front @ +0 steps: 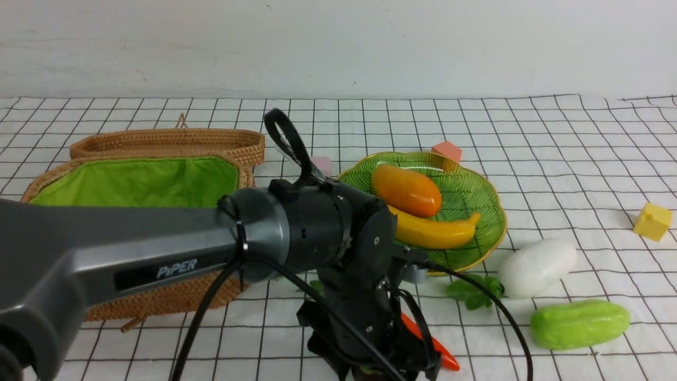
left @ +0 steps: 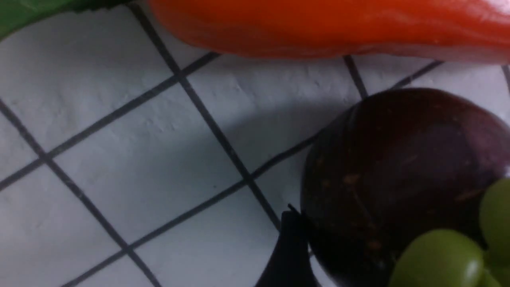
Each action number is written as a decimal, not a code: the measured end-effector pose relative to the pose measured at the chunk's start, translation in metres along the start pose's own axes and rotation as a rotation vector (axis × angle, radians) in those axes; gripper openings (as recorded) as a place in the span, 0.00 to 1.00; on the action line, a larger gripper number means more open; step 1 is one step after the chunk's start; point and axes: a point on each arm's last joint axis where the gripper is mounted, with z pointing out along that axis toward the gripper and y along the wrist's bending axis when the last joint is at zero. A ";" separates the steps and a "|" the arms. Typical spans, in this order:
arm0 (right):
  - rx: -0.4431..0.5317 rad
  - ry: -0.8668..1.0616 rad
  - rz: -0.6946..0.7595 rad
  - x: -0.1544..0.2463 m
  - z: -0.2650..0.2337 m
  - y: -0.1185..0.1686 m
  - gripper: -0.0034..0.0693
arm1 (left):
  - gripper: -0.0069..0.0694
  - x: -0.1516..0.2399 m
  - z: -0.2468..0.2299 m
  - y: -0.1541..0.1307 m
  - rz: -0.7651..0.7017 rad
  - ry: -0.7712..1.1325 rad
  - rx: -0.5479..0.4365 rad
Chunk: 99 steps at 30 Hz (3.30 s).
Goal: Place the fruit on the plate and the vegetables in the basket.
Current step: Grab a mangosteen with your left arm and put it on the plate on the right, then take a chayote with your right arm and place it on the basket on the left.
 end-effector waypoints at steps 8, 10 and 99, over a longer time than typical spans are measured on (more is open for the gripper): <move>0.000 0.000 0.000 0.000 0.000 0.000 0.38 | 0.77 -0.002 -0.002 -0.001 0.015 -0.003 -0.004; 0.000 0.000 0.000 0.000 0.000 0.000 0.38 | 0.77 -0.005 -0.010 -0.002 0.025 0.017 -0.011; 0.000 0.000 0.000 0.000 0.000 0.000 0.38 | 0.07 0.299 -0.199 0.101 -0.284 -0.973 0.188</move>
